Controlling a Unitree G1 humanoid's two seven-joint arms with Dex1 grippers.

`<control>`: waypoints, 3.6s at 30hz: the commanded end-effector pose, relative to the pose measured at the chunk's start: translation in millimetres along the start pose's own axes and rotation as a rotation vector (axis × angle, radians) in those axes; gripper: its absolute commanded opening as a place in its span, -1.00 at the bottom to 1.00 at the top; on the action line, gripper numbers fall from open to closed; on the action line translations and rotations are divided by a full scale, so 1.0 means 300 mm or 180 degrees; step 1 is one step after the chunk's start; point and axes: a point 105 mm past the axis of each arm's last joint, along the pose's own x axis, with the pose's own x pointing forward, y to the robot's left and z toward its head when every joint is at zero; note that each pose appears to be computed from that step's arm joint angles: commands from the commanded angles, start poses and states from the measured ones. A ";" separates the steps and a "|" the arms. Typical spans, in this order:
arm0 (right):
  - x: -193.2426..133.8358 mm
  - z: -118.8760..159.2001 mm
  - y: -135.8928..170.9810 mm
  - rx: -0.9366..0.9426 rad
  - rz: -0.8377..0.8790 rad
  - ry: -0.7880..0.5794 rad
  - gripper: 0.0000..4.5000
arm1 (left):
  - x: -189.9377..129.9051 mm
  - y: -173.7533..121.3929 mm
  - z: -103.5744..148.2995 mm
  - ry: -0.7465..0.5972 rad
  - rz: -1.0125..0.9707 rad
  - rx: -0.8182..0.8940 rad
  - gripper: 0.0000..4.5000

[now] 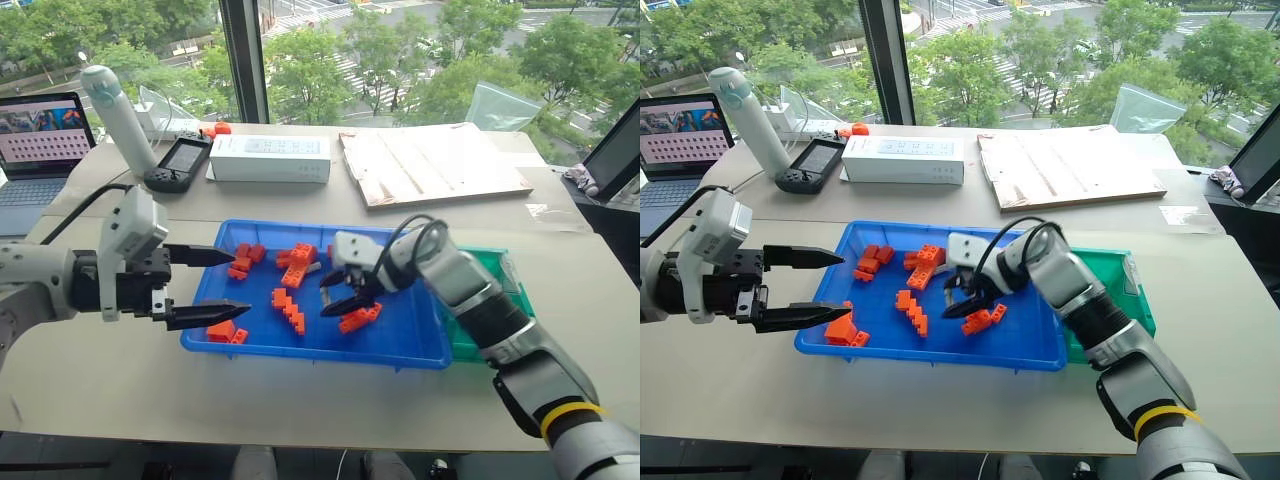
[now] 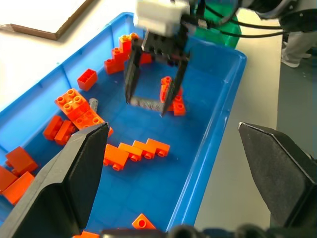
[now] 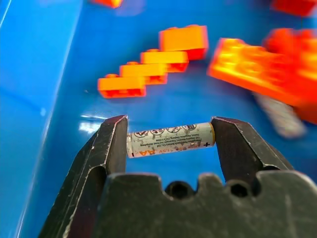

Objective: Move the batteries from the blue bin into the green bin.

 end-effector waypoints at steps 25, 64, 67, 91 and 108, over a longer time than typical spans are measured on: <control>-0.474 -0.117 -0.015 0.0436 -0.1491 0.0684 0.96 | 0.103 0.143 -0.049 0.0372 -0.0379 0.0607 1.00; 0.250 0.099 -0.182 0.0696 -0.0862 -0.0708 -0.07 | -0.130 0.056 -0.051 0.0703 0.0872 0.0370 1.00; 0.226 0.135 -0.178 0.0655 -0.0806 -0.0817 -0.07 | -0.131 0.057 -0.051 0.0696 0.0876 0.0368 1.00; 0.360 0.265 -0.088 0.0543 -0.0396 -0.1056 -0.07 | -0.143 0.056 -0.050 0.0695 0.0879 0.0370 1.00; 0.146 0.156 0.011 0.0214 0.0116 -0.0558 0.99 | -0.110 0.051 -0.069 0.0618 0.0750 0.0325 1.00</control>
